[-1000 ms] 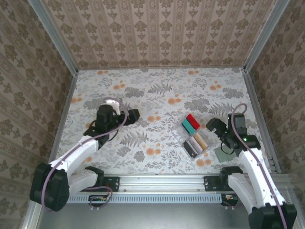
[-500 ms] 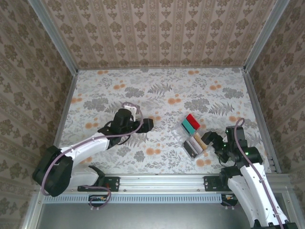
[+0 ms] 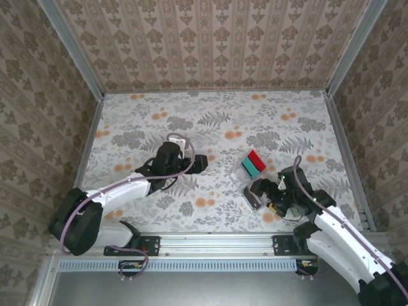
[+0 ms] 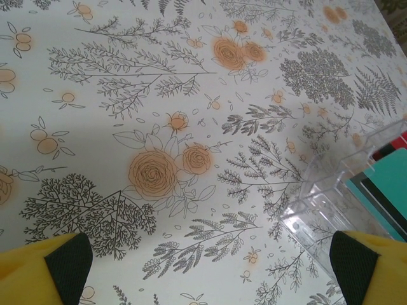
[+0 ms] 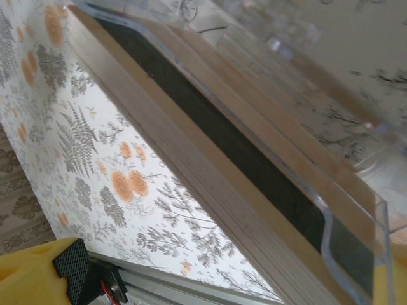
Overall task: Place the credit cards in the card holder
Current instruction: Move the storage box to the center of the table.
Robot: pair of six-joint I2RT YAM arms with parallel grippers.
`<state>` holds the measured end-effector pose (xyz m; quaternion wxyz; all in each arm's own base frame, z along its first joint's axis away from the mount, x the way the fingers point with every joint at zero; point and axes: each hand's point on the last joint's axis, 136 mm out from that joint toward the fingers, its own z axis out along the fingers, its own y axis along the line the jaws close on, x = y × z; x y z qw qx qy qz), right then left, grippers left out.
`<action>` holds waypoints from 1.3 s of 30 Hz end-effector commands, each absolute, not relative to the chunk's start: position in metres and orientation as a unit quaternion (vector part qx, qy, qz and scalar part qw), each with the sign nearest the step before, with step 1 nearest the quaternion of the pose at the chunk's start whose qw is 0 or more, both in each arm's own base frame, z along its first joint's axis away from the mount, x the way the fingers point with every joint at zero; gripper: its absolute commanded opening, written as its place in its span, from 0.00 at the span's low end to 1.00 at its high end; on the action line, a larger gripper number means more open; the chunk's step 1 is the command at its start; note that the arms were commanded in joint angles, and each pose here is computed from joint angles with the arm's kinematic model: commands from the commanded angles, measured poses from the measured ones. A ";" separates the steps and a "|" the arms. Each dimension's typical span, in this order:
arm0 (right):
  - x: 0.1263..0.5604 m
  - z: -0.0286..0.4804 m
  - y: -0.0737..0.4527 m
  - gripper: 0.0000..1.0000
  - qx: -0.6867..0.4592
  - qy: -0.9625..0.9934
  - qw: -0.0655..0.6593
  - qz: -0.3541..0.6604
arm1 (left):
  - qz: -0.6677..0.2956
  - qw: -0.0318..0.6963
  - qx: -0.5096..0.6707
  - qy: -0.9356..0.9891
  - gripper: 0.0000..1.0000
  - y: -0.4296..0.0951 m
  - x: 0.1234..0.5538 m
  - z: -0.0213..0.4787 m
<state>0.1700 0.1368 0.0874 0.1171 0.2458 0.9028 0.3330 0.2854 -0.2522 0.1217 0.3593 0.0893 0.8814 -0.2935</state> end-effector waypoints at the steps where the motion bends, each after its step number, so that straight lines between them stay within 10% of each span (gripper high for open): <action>1: 0.202 0.107 0.149 1.00 0.238 0.882 0.172 0.369 | -0.289 0.375 0.075 0.877 1.00 -0.249 0.289 0.135; 28: 0.342 0.088 0.228 1.00 0.162 0.897 0.185 0.368 | -0.271 0.404 0.048 0.873 1.00 -0.223 0.280 0.152; 39: 0.310 0.105 0.162 1.00 0.159 0.926 0.253 0.232 | -0.271 0.405 0.048 0.872 1.00 -0.222 0.280 0.154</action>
